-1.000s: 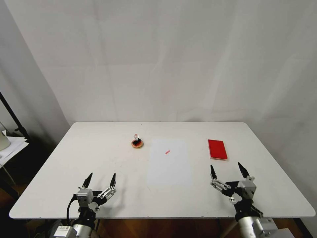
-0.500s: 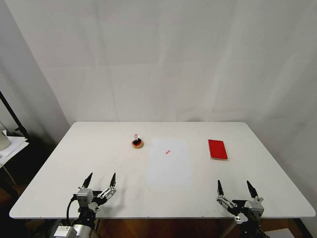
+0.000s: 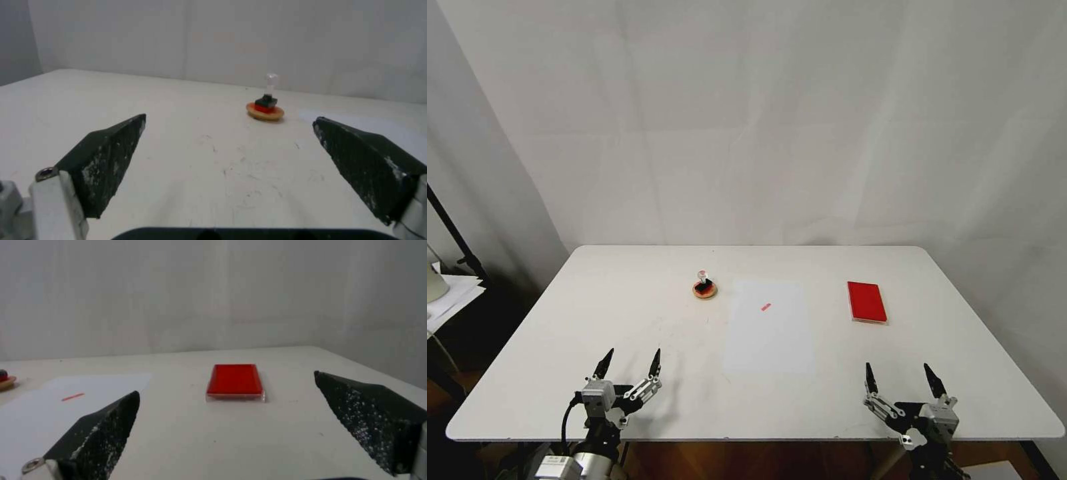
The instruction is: Pick up the stamp from the ink pad and place it onto another ink pad.
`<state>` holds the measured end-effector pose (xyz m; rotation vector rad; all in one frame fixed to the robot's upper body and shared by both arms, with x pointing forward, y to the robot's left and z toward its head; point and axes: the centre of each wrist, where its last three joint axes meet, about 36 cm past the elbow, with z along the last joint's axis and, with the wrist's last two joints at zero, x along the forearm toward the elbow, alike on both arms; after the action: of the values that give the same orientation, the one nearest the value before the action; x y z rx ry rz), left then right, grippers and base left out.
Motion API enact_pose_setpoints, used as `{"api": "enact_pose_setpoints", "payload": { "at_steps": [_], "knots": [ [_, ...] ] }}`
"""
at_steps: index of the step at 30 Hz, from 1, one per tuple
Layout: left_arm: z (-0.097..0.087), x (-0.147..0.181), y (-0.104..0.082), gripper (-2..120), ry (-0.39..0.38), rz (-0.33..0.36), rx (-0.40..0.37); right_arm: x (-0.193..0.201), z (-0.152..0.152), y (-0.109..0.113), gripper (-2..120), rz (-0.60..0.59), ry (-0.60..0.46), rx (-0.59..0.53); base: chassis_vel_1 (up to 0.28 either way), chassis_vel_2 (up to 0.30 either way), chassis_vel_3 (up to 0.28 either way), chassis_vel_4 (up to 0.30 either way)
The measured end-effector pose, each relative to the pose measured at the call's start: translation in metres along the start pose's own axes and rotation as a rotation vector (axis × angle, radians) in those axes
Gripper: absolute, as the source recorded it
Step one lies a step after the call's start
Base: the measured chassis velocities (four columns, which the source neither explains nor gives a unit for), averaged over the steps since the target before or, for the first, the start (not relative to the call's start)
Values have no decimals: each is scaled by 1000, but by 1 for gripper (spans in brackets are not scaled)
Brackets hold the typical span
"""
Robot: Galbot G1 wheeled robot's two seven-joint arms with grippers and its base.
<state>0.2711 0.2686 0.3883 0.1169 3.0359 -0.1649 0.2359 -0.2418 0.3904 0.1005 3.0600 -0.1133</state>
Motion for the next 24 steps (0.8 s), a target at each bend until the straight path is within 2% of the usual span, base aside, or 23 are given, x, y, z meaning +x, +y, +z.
{"api": "enact_pose_setpoints", "payload": {
  "at_steps": [24],
  "knots": [
    [0,0,0,100,0,0,0,0,0,0,100,-2,2,-1,0,0,0,0]
  ]
}}
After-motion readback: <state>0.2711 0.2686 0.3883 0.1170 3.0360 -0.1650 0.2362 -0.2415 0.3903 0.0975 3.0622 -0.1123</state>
